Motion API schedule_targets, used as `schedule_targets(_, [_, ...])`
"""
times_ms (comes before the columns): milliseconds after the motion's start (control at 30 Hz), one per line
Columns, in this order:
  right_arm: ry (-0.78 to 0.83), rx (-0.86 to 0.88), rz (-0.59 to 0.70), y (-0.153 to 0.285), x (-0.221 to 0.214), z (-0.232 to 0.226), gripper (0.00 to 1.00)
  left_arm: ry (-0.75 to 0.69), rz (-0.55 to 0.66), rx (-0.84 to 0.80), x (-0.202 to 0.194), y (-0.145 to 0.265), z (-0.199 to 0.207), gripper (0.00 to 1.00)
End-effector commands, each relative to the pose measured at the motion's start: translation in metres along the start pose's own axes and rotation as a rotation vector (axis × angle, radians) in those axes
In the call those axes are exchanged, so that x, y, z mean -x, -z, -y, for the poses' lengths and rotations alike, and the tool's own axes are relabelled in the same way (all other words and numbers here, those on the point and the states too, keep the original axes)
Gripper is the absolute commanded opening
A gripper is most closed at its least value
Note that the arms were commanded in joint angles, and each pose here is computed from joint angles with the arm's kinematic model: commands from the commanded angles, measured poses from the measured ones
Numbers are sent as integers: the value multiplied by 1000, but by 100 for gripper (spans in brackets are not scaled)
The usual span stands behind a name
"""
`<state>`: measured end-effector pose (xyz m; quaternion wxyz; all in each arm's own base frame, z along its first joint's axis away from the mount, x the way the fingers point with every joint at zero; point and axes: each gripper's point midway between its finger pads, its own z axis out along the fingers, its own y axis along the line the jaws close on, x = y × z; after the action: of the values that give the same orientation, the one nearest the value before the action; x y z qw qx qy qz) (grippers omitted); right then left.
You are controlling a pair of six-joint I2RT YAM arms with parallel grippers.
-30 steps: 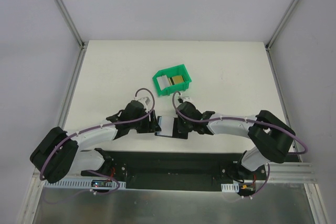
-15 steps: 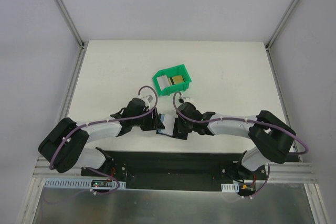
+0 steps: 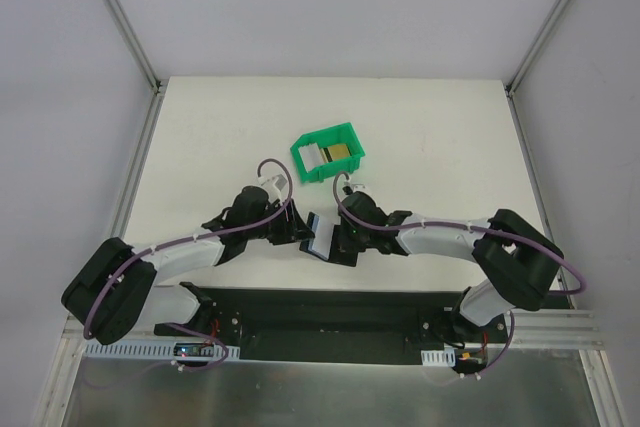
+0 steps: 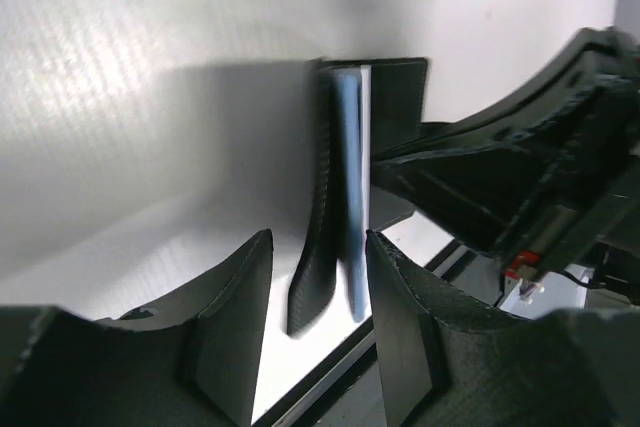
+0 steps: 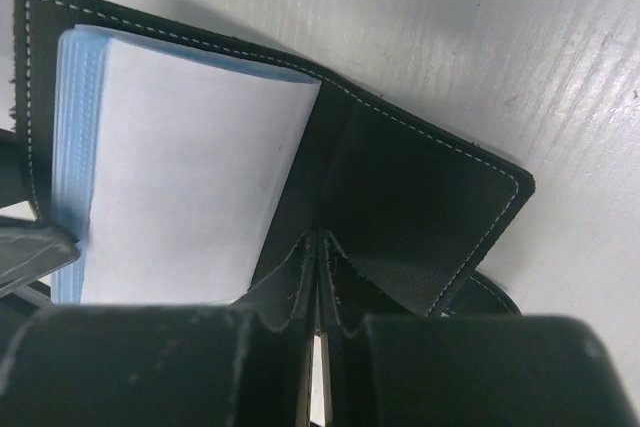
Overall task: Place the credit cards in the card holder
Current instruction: Open the card holder at the center of the board.
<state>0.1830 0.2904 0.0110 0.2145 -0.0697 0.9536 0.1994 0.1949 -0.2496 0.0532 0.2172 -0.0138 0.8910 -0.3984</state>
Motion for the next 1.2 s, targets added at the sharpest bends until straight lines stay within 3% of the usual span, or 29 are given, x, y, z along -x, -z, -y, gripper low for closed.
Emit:
schedule_targets(0, [25,-199,-245,-13,-74,63,4,-40,70,-131,22,7,33,42])
schedule_targets(367, [15,-193,-246,-14,-72,60,4,-26,35,-171,23,0,36,40])
schedule_targets(767, [12,-187,-244,-14,-70,59,4,-52,54,-184,28,4,40,14])
schedule_targets(900, [11,-187,-243,-15,-69,59,4,-56,52,-191,29,4,41,0])
schedule_targets(1167, [-21,-113,-194,-11,-50,39,7,-81,-7,-226,25,1,53,0])
